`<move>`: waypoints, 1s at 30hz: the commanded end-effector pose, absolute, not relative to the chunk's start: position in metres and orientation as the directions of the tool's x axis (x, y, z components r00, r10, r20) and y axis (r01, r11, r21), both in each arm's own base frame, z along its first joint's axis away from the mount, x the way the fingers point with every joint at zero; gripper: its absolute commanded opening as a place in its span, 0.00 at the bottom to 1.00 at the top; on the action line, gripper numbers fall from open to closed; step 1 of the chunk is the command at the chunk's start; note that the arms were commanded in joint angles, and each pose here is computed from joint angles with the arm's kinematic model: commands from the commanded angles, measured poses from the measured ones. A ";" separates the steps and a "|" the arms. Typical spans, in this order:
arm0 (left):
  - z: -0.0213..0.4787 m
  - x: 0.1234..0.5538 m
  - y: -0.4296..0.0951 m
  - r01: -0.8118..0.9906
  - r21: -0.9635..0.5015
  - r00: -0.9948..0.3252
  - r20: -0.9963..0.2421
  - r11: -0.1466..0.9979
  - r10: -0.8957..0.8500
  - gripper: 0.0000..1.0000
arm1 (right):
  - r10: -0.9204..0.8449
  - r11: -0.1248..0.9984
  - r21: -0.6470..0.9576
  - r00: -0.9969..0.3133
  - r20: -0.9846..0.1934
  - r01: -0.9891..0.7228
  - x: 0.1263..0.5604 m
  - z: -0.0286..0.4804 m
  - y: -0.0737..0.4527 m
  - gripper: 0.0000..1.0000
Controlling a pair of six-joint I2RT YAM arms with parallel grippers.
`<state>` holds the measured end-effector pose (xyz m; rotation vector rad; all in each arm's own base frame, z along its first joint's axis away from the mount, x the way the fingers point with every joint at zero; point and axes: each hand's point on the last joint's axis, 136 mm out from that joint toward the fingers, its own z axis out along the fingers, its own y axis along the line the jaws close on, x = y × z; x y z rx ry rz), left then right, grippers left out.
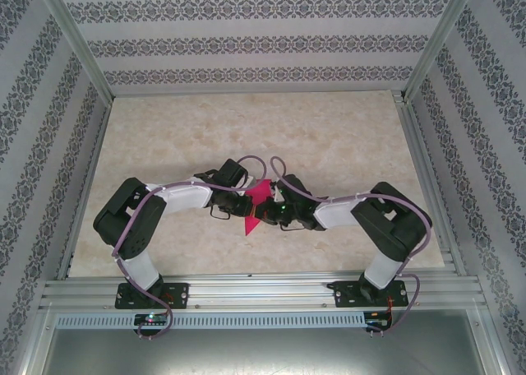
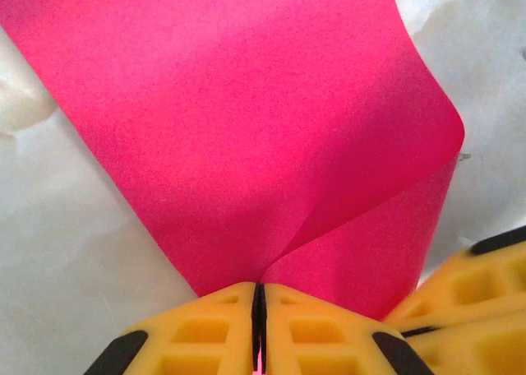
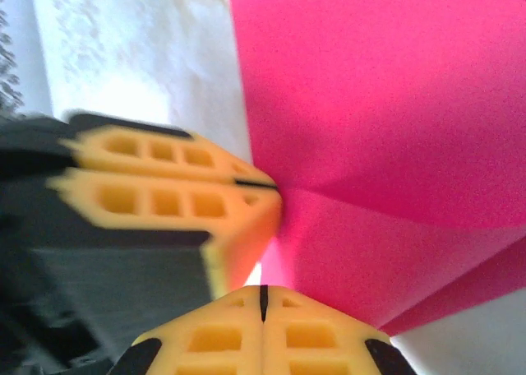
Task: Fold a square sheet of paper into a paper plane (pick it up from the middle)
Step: Third fold the triangle at the center of the table.
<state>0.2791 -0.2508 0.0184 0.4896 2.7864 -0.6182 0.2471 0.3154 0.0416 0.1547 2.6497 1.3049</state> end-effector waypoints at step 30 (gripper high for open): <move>0.007 0.274 -0.239 0.370 -0.326 -0.921 -0.249 0.870 0.299 0.13 | 0.170 0.622 0.783 -0.974 -0.148 -0.010 0.275 0.051 0.295 0.03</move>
